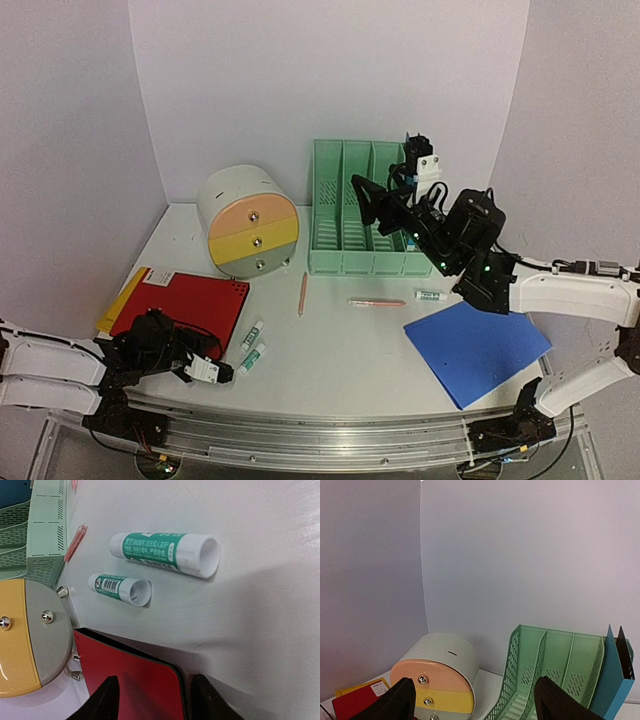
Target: Organize the desk
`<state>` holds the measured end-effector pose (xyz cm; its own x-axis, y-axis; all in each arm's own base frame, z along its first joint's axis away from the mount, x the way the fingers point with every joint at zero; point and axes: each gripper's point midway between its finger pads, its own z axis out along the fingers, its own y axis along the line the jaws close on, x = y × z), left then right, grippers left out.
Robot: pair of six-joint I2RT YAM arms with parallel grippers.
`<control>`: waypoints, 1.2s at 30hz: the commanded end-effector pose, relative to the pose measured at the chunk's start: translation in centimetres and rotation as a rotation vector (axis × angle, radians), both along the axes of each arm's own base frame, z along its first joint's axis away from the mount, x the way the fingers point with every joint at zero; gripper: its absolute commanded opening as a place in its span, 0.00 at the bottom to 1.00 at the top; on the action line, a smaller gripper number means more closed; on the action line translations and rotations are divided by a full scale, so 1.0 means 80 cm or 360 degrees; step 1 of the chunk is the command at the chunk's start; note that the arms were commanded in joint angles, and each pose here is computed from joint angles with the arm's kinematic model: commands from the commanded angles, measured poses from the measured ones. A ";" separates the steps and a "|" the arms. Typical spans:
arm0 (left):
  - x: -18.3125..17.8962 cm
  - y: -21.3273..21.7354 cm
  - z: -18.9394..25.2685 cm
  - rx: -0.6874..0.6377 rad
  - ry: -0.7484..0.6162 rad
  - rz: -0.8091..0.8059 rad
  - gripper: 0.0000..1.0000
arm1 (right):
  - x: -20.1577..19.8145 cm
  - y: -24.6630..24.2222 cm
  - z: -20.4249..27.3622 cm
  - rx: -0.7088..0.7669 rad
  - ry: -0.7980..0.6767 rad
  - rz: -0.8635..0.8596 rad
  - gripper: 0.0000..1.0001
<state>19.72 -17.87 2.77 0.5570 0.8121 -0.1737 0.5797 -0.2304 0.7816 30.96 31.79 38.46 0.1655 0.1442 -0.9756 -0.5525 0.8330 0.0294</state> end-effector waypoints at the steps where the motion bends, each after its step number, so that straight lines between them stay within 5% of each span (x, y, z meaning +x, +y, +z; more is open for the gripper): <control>1: 0.013 0.000 -0.001 0.0011 0.0001 0.0078 0.35 | -0.018 -0.008 0.034 0.0103 -0.0109 0.0056 0.83; 5: 0.018 -0.005 0.012 -0.0016 0.0027 0.0096 0.06 | -0.022 -0.009 0.040 0.0121 -0.0125 0.0074 0.83; 7: 0.016 -0.005 0.017 -0.0018 0.0050 0.0101 0.00 | -0.023 -0.010 0.041 0.0126 -0.0127 0.0078 0.83; 13: -0.005 -0.009 0.060 -0.0136 0.0196 0.0089 0.00 | -0.025 -0.010 0.039 0.0140 -0.0113 0.0094 0.83; 18: -0.026 -0.027 0.151 -0.0368 0.0344 0.0029 0.00 | -0.025 0.006 0.023 0.0086 -0.0060 0.0176 0.84; 25: -0.021 -0.062 0.307 -0.0781 0.0531 0.0066 0.00 | -0.055 0.086 -0.046 -0.0221 0.0148 0.0728 0.93; 31: -0.021 -0.079 0.358 -0.0978 0.0724 0.0112 0.00 | -0.065 0.082 -0.083 -0.0159 0.0355 0.1155 0.95; 36: -0.021 -0.095 0.409 -0.1161 0.0861 0.0098 0.00 | -0.045 0.063 -0.123 -0.0126 0.0501 0.1127 0.95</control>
